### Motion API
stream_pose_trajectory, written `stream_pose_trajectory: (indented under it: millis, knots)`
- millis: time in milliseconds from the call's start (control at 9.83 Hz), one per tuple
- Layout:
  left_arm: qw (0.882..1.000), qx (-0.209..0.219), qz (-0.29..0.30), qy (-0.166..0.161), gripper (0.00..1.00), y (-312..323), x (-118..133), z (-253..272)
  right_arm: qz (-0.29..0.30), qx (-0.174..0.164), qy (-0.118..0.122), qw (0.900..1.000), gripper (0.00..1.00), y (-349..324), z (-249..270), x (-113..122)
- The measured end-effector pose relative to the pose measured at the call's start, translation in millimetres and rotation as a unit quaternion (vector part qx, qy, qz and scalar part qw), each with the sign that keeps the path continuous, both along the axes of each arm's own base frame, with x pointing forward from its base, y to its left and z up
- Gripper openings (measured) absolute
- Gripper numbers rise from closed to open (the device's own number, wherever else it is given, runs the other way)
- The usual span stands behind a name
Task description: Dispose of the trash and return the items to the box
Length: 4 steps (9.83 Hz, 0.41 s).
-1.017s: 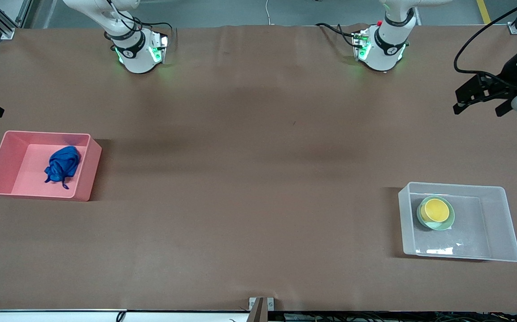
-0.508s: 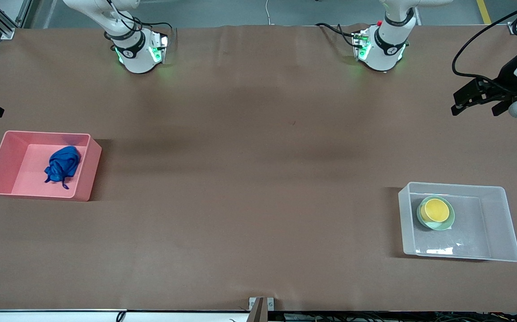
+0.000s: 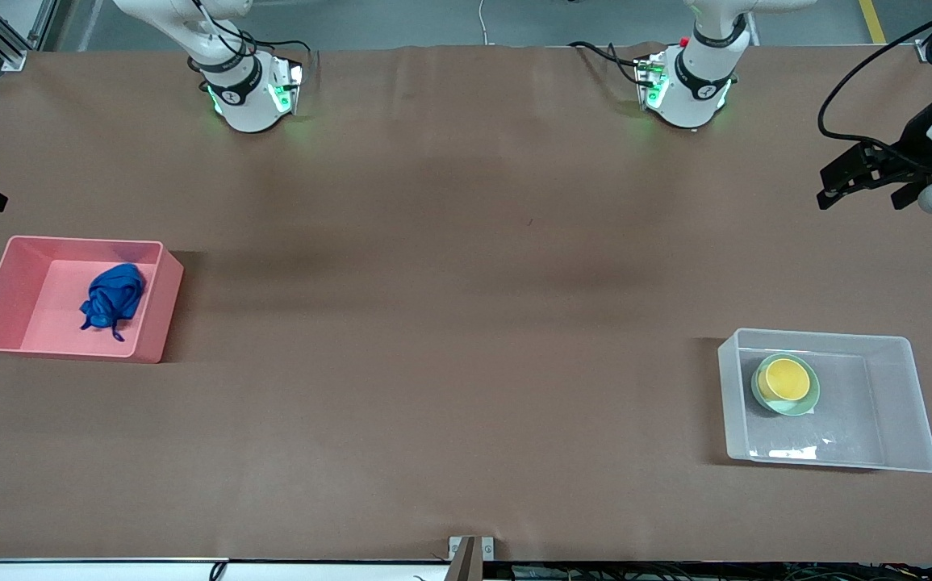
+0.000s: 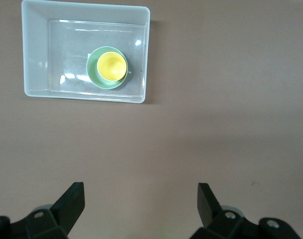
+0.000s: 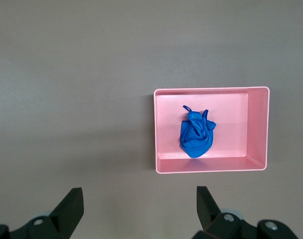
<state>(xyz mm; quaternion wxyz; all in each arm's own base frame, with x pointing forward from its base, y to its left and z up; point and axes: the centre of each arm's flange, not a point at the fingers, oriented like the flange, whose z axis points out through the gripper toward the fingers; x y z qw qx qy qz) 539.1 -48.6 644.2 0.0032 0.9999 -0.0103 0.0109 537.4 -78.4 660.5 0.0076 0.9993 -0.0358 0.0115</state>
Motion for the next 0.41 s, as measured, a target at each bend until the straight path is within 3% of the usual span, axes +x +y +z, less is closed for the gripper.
stream_pose_trajectory:
  millis: [407]
  knots:
    - [1.0, 0.001, -0.005, 0.0, 1.0, -4.1, -0.4, 0.0, 0.0, 0.0, 0.0, 1.0, 1.0, 0.0, 0.0, 0.0]
